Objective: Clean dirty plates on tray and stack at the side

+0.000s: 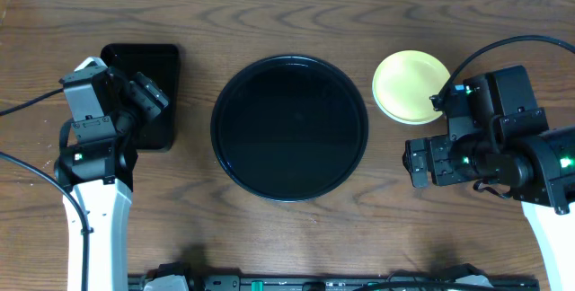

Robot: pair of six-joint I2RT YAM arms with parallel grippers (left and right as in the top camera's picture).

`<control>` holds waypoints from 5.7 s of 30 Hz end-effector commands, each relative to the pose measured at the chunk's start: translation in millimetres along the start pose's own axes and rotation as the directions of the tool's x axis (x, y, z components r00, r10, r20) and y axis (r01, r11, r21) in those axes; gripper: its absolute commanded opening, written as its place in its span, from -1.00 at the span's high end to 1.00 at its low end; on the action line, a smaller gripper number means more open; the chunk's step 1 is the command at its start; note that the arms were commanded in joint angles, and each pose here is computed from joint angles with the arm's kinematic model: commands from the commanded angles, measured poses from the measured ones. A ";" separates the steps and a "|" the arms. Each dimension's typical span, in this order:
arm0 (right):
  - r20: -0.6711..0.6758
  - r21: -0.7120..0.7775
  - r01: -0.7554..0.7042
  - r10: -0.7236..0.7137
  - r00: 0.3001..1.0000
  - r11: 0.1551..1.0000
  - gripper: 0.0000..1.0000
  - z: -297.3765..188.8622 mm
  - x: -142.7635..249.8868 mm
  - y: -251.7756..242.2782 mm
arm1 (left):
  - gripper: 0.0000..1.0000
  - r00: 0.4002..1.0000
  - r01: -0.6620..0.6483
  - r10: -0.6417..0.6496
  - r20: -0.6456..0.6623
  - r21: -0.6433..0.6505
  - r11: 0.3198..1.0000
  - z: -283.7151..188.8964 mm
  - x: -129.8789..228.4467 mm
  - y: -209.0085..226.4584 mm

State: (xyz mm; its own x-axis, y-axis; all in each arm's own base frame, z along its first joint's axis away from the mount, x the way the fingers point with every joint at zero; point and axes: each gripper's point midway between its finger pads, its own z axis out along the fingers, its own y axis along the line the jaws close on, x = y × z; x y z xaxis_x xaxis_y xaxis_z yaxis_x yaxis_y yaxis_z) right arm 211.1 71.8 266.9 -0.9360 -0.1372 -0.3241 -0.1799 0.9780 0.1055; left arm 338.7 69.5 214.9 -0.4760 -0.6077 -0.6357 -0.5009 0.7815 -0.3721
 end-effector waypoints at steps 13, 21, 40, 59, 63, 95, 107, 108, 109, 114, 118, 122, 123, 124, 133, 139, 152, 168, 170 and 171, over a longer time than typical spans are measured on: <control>-0.068 0.048 0.007 -0.004 0.998 0.999 -0.99 1.3 17.0 -8.7 | -0.65 1.000 0.011 -0.011 0.000 0.004 1.000 -0.9 -1.0 -0.6; 0.191 0.052 0.019 -0.029 0.981 0.998 -0.98 5.7 3.0 -15.0 | -0.65 1.000 0.011 -0.011 0.000 0.004 1.000 -0.9 -1.1 -0.6; 0.800 0.005 -0.055 0.029 0.600 0.998 -0.99 78.4 30.3 -49.8 | -0.66 1.000 0.011 -0.011 0.000 0.004 1.000 -0.9 -1.1 -0.6; 0.939 -0.030 -0.037 0.041 0.340 0.999 -0.99 94.7 5.5 -54.1 | -0.66 1.000 0.011 -0.011 0.000 0.004 1.000 -0.9 -1.0 -0.6; 0.921 -0.036 -0.038 0.048 0.387 0.999 -0.98 106.1 9.8 -53.9 | -0.66 1.000 0.011 -0.011 0.000 0.004 1.000 -0.9 -1.1 -0.6; 0.919 -0.034 -0.039 0.047 0.392 0.999 -0.98 107.5 10.0 -54.3 | -0.66 1.000 0.011 -0.011 0.000 0.004 1.000 -0.9 -1.0 -0.7; 0.919 -0.035 -0.039 0.047 0.392 0.999 -0.98 107.4 10.0 -54.2 | -0.66 1.000 0.011 -0.011 0.000 0.004 1.000 -0.9 -1.1 -0.6; 0.919 -0.035 -0.039 0.047 0.392 0.999 -0.99 107.4 10.0 -54.2 | -0.66 1.000 0.011 -0.011 0.000 0.004 1.000 -0.9 -1.1 -0.6; 0.919 -0.035 -0.039 0.047 0.392 0.999 -0.99 107.5 10.0 -54.2 | -0.66 1.000 0.011 -0.011 0.000 0.004 1.000 -0.9 -1.1 -0.6; 0.919 -0.035 -0.039 0.047 0.392 0.999 -0.98 107.4 10.0 -54.2 | -0.66 1.000 0.011 -0.011 0.000 0.004 1.000 -0.9 -1.1 -0.6; 0.919 -0.035 -0.039 0.047 0.392 0.999 -0.99 107.5 10.0 -54.2 | -0.66 1.000 0.011 -0.011 0.000 0.004 1.000 -0.9 -1.1 -0.6; 0.919 -0.035 -0.039 0.047 0.392 0.999 -0.99 107.4 10.0 -54.2 | -0.66 1.000 0.011 -0.011 0.000 0.004 1.000 -0.9 -1.1 -0.6; 0.919 -0.034 -0.039 0.047 0.392 0.999 -0.99 107.5 10.0 -54.3 | -0.66 1.000 0.011 -0.011 0.000 0.004 1.000 -0.9 -1.0 -0.7; 0.919 -0.035 -0.039 0.047 0.392 0.999 -0.99 107.4 10.0 -54.2 | -0.67 1.000 0.010 -0.010 0.001 0.003 1.000 -0.9 -1.1 -0.4; 0.919 -0.034 -0.039 0.047 0.392 0.999 -0.99 107.4 10.0 -54.3 | -0.66 0.986 -0.078 0.057 -0.159 -0.130 0.988 -2.2 40.1 30.5; 0.919 -0.034 -0.039 0.047 0.392 0.999 -0.98 107.4 10.0 -54.3 | -0.66 0.938 -0.255 0.220 -0.269 -0.102 0.962 9.9 90.7 42.4; 0.919 -0.035 -0.039 0.047 0.392 0.999 -0.99 107.5 10.0 -54.2 | -0.66 0.941 -0.335 0.337 -0.021 0.059 0.940 38.1 155.9 53.5; 0.919 -0.035 -0.039 0.047 0.392 0.999 -0.98 107.5 10.0 -54.2 | -0.66 0.932 -0.335 0.309 0.190 0.125 0.934 27.5 163.2 57.6; 0.919 -0.034 -0.039 0.047 0.392 0.999 -0.99 107.4 10.0 -54.3 | -0.66 0.926 -0.340 0.306 0.219 0.140 0.930 25.9 162.8 54.9; 0.919 -0.035 -0.039 0.047 0.392 0.999 -0.99 107.5 10.0 -54.2 | -0.66 0.924 -0.343 0.305 0.231 0.147 0.928 25.2 162.8 53.8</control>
State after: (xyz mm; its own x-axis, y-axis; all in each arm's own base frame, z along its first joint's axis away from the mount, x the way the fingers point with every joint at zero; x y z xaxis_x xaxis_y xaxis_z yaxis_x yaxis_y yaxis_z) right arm 244.1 34.3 158.5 -0.0895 0.1221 -0.9885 -0.1532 0.9790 0.1349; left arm 252.5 19.1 72.3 -0.4476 -0.3139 -0.8374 -0.2215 0.9461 -0.2362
